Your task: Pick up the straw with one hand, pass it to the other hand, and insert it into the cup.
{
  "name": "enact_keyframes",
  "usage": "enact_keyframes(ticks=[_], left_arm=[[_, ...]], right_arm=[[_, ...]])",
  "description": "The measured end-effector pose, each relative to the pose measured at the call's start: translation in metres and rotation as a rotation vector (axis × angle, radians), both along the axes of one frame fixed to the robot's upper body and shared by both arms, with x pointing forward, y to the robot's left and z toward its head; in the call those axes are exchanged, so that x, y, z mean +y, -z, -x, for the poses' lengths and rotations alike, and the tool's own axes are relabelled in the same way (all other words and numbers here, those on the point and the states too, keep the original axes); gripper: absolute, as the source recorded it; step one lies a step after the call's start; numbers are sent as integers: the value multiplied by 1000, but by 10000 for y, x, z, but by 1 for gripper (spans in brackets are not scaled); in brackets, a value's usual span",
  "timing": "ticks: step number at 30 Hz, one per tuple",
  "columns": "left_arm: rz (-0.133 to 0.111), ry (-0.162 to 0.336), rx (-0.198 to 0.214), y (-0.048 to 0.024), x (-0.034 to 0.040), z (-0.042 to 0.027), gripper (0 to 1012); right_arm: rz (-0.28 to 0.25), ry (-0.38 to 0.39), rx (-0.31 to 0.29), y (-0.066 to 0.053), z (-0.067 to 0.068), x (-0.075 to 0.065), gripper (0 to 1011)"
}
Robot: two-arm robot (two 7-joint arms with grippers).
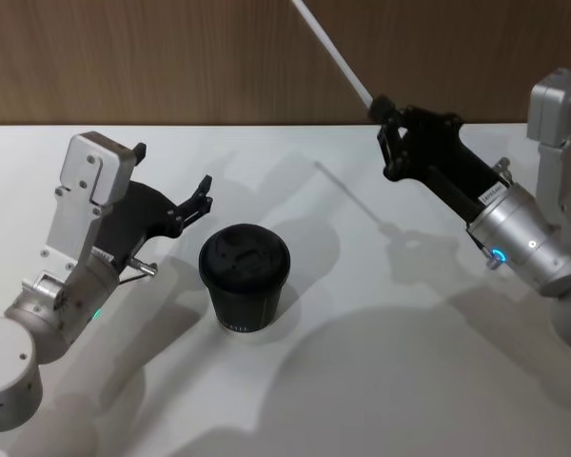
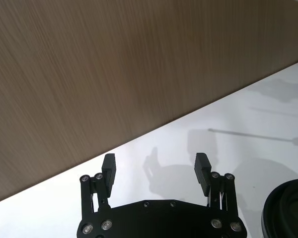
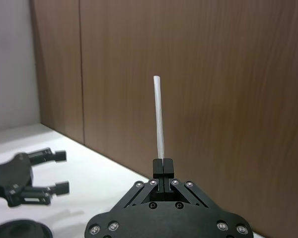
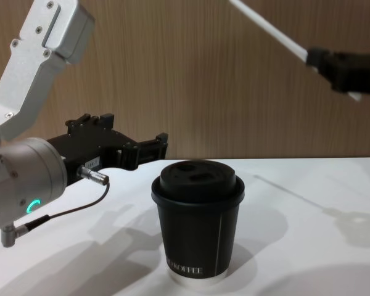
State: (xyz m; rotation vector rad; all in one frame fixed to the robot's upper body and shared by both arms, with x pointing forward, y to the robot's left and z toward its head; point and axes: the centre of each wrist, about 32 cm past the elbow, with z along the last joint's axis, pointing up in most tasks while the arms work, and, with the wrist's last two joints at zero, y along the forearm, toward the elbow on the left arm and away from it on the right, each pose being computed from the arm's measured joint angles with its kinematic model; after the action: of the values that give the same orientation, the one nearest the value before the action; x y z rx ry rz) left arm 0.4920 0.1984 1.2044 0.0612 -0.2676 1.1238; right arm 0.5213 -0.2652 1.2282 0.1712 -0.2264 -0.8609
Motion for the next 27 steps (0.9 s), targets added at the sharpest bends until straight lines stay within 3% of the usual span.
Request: enact_keyframes(ticks=[10,27], left_arm=[[0,0,0,0,0,0,997],[0,0,0,0,0,0,997]], right_arm=[[-97,-133,-64,-109,-84,187,2],[-163,-288,-65,-144,-96,405,2]])
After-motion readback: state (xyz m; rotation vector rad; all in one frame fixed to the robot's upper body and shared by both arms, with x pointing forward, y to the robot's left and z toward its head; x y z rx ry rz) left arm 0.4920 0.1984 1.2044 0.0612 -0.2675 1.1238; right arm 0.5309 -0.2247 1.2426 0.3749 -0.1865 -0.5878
